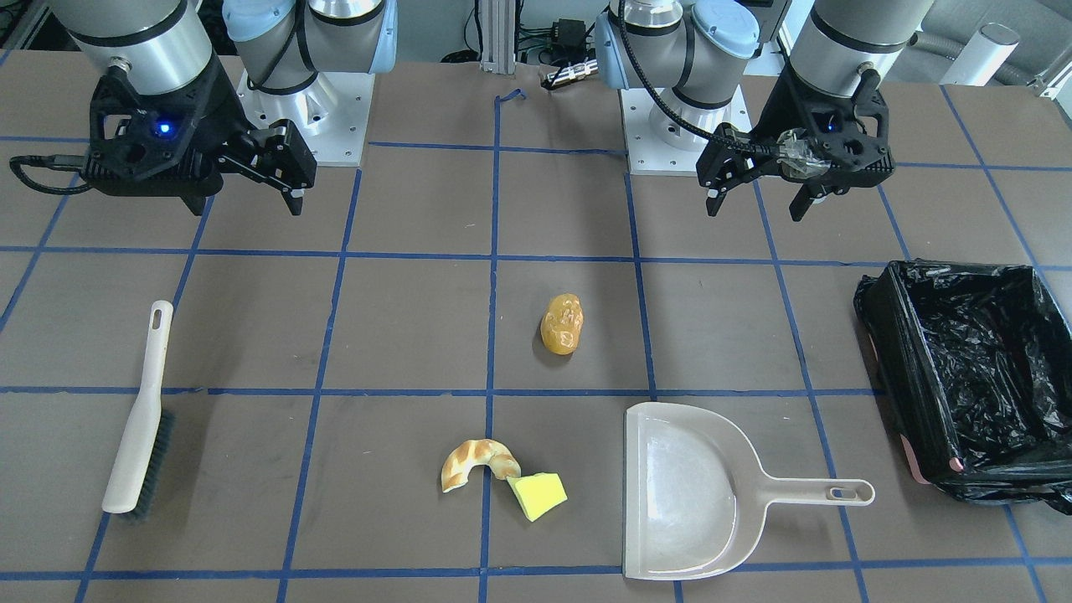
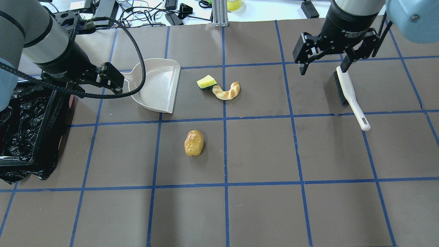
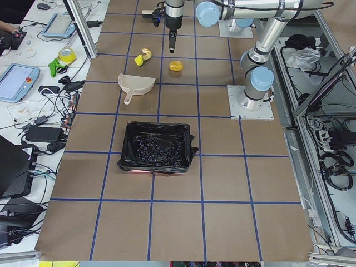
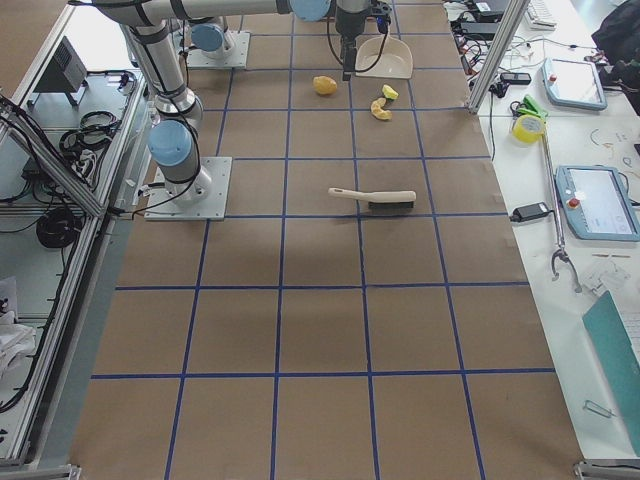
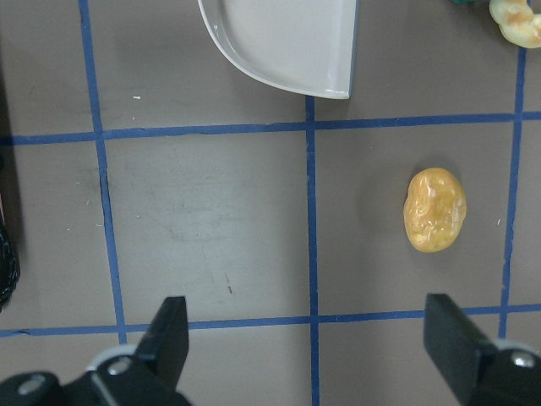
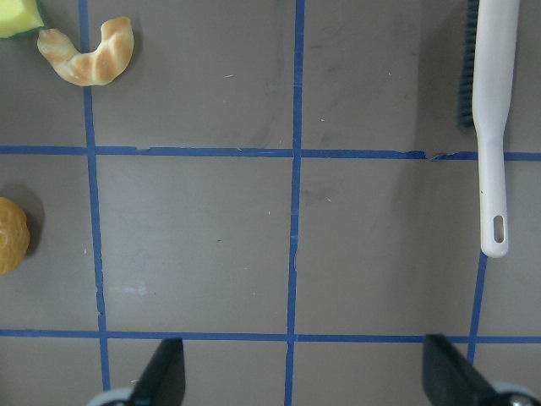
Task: Sweep and dump trash into bin
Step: 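Lower the right gripper onto the white brush handle and grasp it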
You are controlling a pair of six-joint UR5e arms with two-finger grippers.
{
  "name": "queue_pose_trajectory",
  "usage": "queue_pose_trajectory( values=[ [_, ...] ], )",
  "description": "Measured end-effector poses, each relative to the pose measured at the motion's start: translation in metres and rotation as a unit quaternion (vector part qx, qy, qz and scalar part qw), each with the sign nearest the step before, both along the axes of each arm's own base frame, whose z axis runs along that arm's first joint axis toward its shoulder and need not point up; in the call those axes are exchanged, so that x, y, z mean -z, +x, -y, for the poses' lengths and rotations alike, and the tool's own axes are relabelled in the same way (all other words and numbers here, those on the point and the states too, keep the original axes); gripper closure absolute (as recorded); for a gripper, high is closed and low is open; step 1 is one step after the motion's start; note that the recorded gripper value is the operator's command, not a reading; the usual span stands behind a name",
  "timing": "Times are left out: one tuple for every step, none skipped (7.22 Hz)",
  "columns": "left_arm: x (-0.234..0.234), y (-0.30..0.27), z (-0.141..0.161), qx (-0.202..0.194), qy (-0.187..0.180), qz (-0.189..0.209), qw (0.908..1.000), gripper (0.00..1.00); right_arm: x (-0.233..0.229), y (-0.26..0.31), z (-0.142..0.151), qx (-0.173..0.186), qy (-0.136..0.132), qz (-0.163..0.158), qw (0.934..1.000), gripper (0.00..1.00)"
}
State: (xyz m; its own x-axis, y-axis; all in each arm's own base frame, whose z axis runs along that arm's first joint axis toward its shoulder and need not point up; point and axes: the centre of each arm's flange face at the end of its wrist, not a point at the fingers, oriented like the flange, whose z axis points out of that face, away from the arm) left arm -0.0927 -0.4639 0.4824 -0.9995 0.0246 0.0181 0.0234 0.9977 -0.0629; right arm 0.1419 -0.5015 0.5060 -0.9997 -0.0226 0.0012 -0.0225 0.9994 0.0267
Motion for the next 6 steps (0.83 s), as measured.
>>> queue_pose_trajectory(
  values=[
    [0.0,0.0,0.0,0.0,0.001,0.0,1.0,0.0,0.0,0.0,0.0,0.0,0.0,0.0,1.0,0.0],
    [0.001,0.0,-0.001,0.0,0.002,0.0,1.0,0.0,0.0,-0.001,0.001,0.001,-0.001,-0.001,1.0,0.0],
    [0.001,0.0,-0.001,0.0,0.003,0.0,1.0,0.0,-0.001,-0.008,0.004,0.006,-0.005,-0.006,0.9999,0.01],
    [0.001,0.001,-0.001,0.0,0.003,0.001,1.0,0.0,-0.001,-0.028,0.01,0.02,-0.007,-0.016,0.9997,0.01],
    [0.0,0.002,-0.001,-0.001,0.002,0.001,1.0,0.0,0.009,-0.06,0.021,0.026,0.002,-0.019,0.9995,0.01],
    [-0.002,0.003,0.001,-0.002,0.0,0.002,1.0,0.0,0.031,-0.091,0.035,0.016,0.013,-0.021,0.9996,0.01]
  ],
)
